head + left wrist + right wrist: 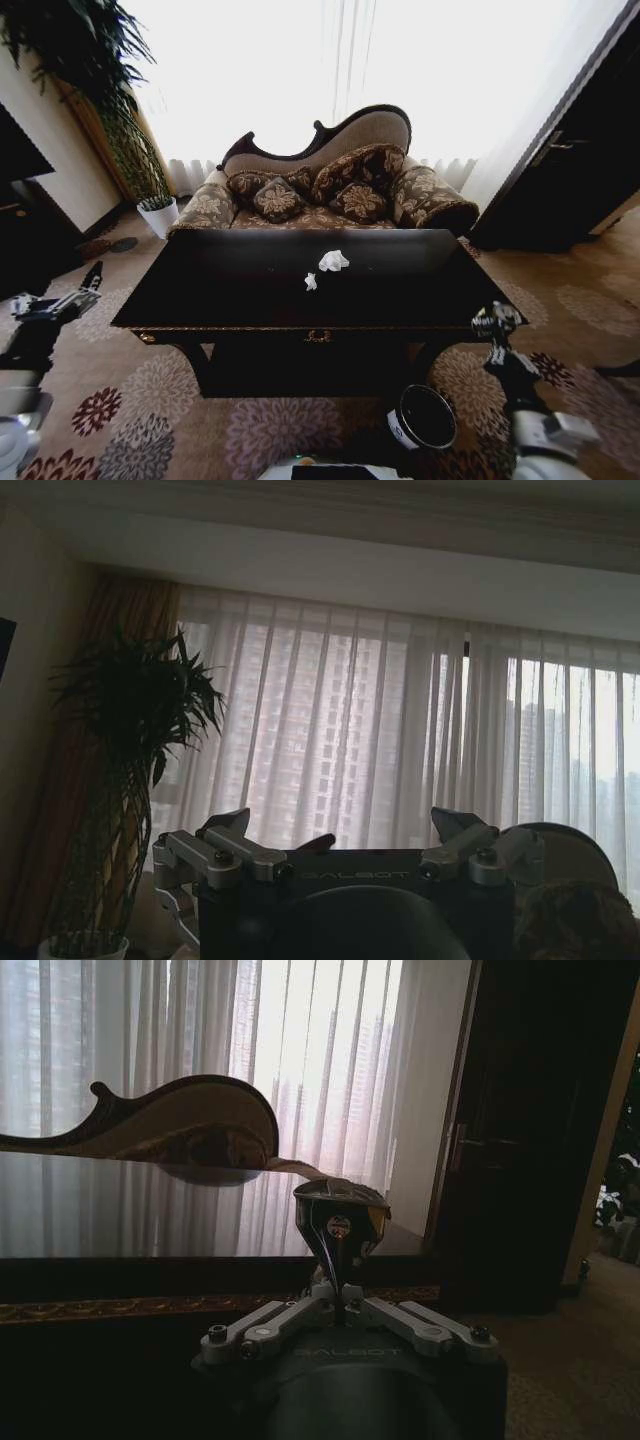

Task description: Move to the front of the table and place the trash on the table into the trash bin.

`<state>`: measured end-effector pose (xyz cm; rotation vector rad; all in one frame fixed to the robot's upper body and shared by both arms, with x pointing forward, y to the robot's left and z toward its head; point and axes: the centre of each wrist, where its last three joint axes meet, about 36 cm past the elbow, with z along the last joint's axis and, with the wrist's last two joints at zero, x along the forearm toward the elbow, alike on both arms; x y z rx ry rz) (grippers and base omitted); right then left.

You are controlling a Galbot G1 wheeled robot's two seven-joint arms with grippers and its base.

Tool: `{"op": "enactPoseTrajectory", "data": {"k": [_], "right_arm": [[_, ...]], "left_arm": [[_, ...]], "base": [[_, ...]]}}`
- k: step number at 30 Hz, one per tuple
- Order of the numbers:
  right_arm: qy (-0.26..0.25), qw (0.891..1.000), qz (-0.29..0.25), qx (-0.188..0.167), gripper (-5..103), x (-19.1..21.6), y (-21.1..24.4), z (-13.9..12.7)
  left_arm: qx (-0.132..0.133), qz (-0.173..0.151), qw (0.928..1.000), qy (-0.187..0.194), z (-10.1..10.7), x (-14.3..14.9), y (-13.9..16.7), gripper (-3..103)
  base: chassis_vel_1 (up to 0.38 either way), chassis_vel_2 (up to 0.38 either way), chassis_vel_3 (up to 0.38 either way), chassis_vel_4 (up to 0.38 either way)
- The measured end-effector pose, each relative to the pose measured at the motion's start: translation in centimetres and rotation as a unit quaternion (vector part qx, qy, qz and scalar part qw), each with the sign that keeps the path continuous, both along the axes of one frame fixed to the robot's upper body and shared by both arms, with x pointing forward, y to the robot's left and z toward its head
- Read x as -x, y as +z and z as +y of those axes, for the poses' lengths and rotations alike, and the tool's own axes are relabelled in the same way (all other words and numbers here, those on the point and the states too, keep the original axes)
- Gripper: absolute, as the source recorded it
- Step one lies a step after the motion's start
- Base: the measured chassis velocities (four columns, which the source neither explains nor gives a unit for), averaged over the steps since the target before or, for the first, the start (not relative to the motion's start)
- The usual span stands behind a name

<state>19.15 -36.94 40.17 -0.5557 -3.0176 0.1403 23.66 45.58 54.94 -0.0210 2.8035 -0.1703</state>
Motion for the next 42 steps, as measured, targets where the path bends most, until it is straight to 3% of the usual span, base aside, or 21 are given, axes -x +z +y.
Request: {"op": "enactPoseTrajectory", "data": {"k": [9,16,26,31,34,42], "right_arm": [[-0.020,0.999,0.040,0.005,0,1.5,-4.6,-0.9],[-0.017,0.994,0.106,-0.003,0,2.5,-10.6,-0.7],[0.009,0.977,0.214,-0.020,0,3.8,-19.9,0.6],[0.008,0.970,0.237,-0.050,0,2.8,-21.4,1.6],[0.011,0.968,0.244,-0.050,0,1.9,-22.1,1.6],[0.018,0.959,0.281,-0.019,0,-0.1,-26.3,-1.7]], "left_arm": [[0.001,0.001,1.0000,0.000,0.1,0.0,-0.1,100],[-0.006,-0.002,1.0000,0.001,-0.1,0.5,0.5,100],[-0.026,-0.025,0.9993,0.002,0.3,2.0,3.5,100],[-0.033,-0.036,0.9988,-0.001,0.0,2.6,4.9,100],[-0.037,-0.037,0.9987,-0.001,-0.1,2.9,5.2,100],[-0.048,-0.030,0.9983,0.008,0.3,3.8,5.9,100]], "base": [[0.000,0.000,0.000,0.000],[0.000,0.000,0.000,0.000],[0.000,0.000,0.000,0.000],[0.000,0.000,0.000,0.000],[0.000,0.000,0.000,0.000],[0.000,0.000,0.000,0.000]]}}
